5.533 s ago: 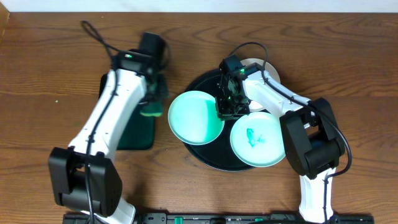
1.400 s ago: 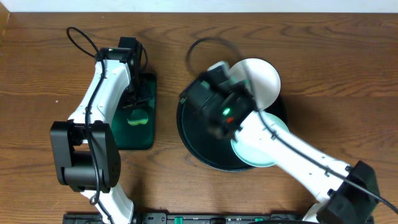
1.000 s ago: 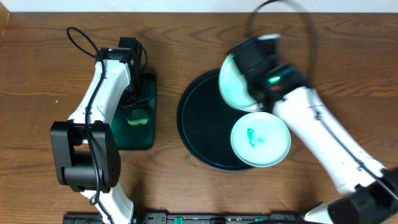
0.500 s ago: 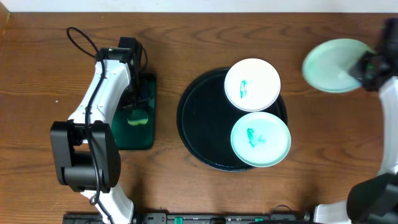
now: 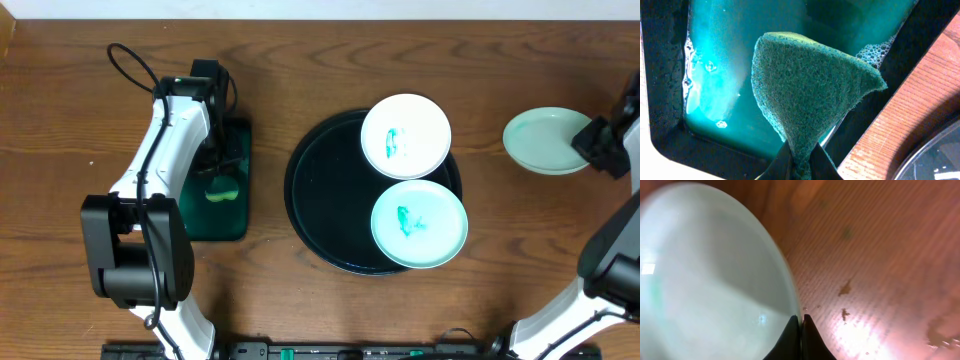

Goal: Clean dirty plates on tray and stack at the side
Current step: 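Carry the plate right and set it down on the table, then move the right gripper back to the lower plate on the tray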

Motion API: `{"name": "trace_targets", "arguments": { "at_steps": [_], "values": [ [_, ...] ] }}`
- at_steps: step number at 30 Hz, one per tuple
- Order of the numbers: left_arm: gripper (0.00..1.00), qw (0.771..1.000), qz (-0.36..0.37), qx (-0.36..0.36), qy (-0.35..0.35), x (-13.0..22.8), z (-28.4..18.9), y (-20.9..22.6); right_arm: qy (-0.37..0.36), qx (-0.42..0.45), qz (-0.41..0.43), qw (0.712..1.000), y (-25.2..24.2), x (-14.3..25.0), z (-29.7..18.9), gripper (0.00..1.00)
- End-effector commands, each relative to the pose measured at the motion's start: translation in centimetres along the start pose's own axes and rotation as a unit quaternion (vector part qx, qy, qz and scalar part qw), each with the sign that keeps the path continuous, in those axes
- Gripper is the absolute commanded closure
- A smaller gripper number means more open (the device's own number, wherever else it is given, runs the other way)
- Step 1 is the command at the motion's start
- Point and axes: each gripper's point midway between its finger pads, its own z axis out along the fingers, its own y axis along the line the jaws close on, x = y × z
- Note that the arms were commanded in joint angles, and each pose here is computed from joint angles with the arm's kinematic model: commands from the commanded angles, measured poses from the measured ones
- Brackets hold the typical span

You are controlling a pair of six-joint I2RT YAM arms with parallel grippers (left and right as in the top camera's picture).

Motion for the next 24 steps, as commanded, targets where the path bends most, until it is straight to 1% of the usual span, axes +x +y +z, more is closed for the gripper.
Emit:
{"name": "trace_targets", "arguments": {
  "at_steps": [1, 2, 3, 4, 5, 6, 9, 11, 13, 16, 18, 20, 24],
  "values": [
    [0.92, 1.000, 0.005, -0.005, 0.006, 0.3, 0.1, 0.3, 0.017, 0.000, -0.012, 1.000, 0.3, 0.7, 1.2, 0.99],
    [0.93, 1.000, 0.005, -0.005, 0.006, 0.3, 0.1, 0.3, 0.022, 0.002, -0.013, 1.000, 0.3, 1.0, 1.4, 0.99],
    [0.93, 1.000, 0.004, -0.005, 0.006, 0.3, 0.1, 0.3, 0.029, -0.002, -0.014, 0.999, 0.4, 1.3, 1.4, 0.92],
    [0.93, 1.000, 0.004, -0.005, 0.005, 0.3, 0.1, 0.3, 0.033, -0.008, -0.017, 0.999, 0.6, 1.5, 1.2, 0.80],
    [0.93, 1.000, 0.004, -0.005, 0.005, 0.3, 0.1, 0.3, 0.038, -0.022, -0.028, 0.999, 1.0, 1.6, 1.0, 0.65],
    [0.93, 1.000, 0.004, -0.005, 0.005, 0.3, 0.1, 0.3, 0.041, -0.035, -0.039, 0.998, 1.4, 1.8, 0.6, 0.53],
    [0.93, 1.000, 0.005, -0.005, 0.006, 0.3, 0.1, 0.3, 0.031, -0.067, -0.071, 0.995, 2.6, 1.8, -1.2, 0.48],
    [0.93, 1.000, 0.005, -0.005, 0.006, 0.3, 0.1, 0.3, 0.010, -0.078, -0.087, 0.993, 3.3, 1.5, -3.2, 0.49],
    [0.93, 1.000, 0.005, -0.005, 0.005, 0.3, 0.1, 0.3, -0.014, -0.093, -0.100, 0.990, 4.1, 1.5, -6.0, 0.49],
    [0.93, 1.000, 0.005, -0.005, 0.005, 0.3, 0.1, 0.3, -0.050, -0.131, -0.142, 0.980, 5.8, 2.4, -11.0, 0.45],
    [0.93, 1.000, 0.005, -0.005, 0.005, 0.3, 0.1, 0.3, -0.068, -0.146, -0.164, 0.973, 6.7, 3.6, -13.9, 0.42],
    [0.93, 1.000, 0.005, -0.005, 0.005, 0.3, 0.1, 0.3, -0.074, -0.159, -0.186, 0.967, 7.3, 5.4, -16.4, 0.42],
    [0.93, 1.000, 0.005, -0.005, 0.005, 0.3, 0.1, 0.3, -0.045, -0.170, -0.238, 0.955, 8.4, 10.3, -19.0, 0.41]
  ]
}}
